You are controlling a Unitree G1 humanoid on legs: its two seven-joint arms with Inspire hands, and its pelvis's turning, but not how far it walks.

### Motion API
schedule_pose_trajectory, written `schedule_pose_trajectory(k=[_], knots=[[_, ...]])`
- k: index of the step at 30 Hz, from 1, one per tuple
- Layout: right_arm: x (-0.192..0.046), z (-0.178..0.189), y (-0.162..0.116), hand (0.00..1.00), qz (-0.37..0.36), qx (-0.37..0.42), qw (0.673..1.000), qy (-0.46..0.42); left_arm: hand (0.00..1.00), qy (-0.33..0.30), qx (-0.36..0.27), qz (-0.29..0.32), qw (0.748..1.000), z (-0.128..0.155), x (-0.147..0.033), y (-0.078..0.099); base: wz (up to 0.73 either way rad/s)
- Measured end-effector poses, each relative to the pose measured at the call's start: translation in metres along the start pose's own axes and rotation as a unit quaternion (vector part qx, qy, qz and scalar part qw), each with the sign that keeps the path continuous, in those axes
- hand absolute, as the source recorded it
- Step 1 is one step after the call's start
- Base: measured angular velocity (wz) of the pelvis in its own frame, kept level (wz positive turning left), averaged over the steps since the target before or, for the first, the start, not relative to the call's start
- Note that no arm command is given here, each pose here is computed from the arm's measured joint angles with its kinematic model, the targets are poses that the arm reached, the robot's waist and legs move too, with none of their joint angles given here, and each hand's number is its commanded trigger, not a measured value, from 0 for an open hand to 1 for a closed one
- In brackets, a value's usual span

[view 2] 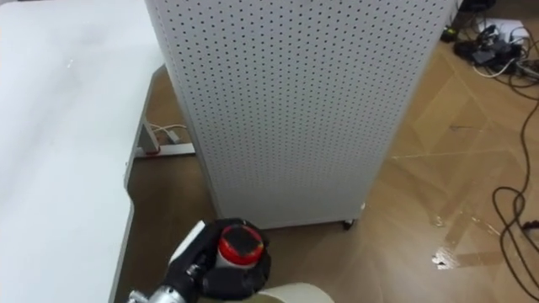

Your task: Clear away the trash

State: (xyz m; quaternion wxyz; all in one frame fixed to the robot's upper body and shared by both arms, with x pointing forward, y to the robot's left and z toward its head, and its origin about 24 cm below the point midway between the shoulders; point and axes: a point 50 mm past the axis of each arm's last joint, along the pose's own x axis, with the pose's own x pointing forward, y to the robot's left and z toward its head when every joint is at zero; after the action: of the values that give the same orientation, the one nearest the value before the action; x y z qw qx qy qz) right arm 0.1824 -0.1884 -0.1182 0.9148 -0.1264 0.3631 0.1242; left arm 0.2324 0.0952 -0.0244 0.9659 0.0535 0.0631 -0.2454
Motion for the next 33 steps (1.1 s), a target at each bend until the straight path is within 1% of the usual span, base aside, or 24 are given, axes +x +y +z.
schedule_pose_trajectory(k=[3, 5, 6, 9, 11, 14, 17, 19, 27, 29, 30, 31, 32, 33], knots=[[0.001, 0.003, 0.001, 1.00, 0.002, -0.001, 1.000, -0.009, 1.00, 0.006, -0.002, -0.014, 1.000, -0.003, -0.003, -0.001, -0.47], [0.004, 0.012, -0.001, 1.00, 0.005, -0.012, 1.000, -0.021, 1.00, 0.014, -0.005, -0.008, 1.000, -0.007, -0.005, 0.004, -0.37], [0.005, 0.013, 0.000, 1.00, 0.002, -0.009, 1.000, -0.021, 1.00, 0.019, -0.007, -0.017, 1.000, -0.008, -0.005, 0.001, -0.03], [0.005, 0.009, -0.003, 1.00, -0.011, 0.005, 1.000, -0.012, 1.00, 0.014, -0.003, -0.041, 0.999, -0.005, -0.002, -0.001, 0.49], [0.004, 0.007, -0.008, 1.00, -0.018, 0.009, 1.000, -0.008, 1.00, 0.016, -0.006, -0.045, 0.999, -0.006, -0.004, -0.004, 0.30], [0.004, 0.008, -0.006, 1.00, -0.017, 0.013, 1.000, -0.010, 1.00, 0.034, -0.005, -0.048, 0.998, -0.012, -0.008, -0.002, 0.03], [0.005, 0.010, -0.003, 1.00, -0.011, 0.015, 1.000, -0.016, 1.00, 0.036, 0.001, -0.049, 0.998, -0.013, -0.009, -0.001, 0.00], [0.005, 0.011, -0.004, 1.00, -0.010, 0.014, 1.000, -0.016, 1.00, 0.036, 0.000, -0.053, 0.998, -0.013, -0.008, -0.002, 0.06], [0.004, 0.008, -0.008, 1.00, -0.010, 0.012, 1.000, -0.009, 1.00, 0.059, -0.006, -0.077, 0.995, -0.024, -0.018, -0.005, 0.01], [0.004, 0.006, -0.009, 1.00, -0.010, 0.013, 1.000, -0.005, 0.68, 0.063, -0.007, -0.078, 0.995, -0.026, -0.020, -0.005, 0.00], [0.004, 0.004, -0.009, 1.00, -0.010, 0.013, 1.000, -0.002, 0.67, 0.066, -0.008, -0.079, 0.995, -0.027, -0.020, -0.006, 0.00], [0.004, 0.004, -0.009, 1.00, -0.010, 0.013, 1.000, -0.002, 0.64, 0.067, -0.009, -0.080, 0.995, -0.027, -0.021, -0.006, 0.00], [0.004, 0.004, -0.008, 1.00, -0.009, 0.014, 1.000, -0.001, 0.56, 0.068, -0.009, -0.082, 0.994, -0.028, -0.021, -0.006, -0.03], [0.004, 0.004, -0.008, 1.00, -0.009, 0.014, 1.000, -0.001, 0.54, 0.072, -0.009, -0.084, 0.994, -0.029, -0.021, -0.006, -0.04]])
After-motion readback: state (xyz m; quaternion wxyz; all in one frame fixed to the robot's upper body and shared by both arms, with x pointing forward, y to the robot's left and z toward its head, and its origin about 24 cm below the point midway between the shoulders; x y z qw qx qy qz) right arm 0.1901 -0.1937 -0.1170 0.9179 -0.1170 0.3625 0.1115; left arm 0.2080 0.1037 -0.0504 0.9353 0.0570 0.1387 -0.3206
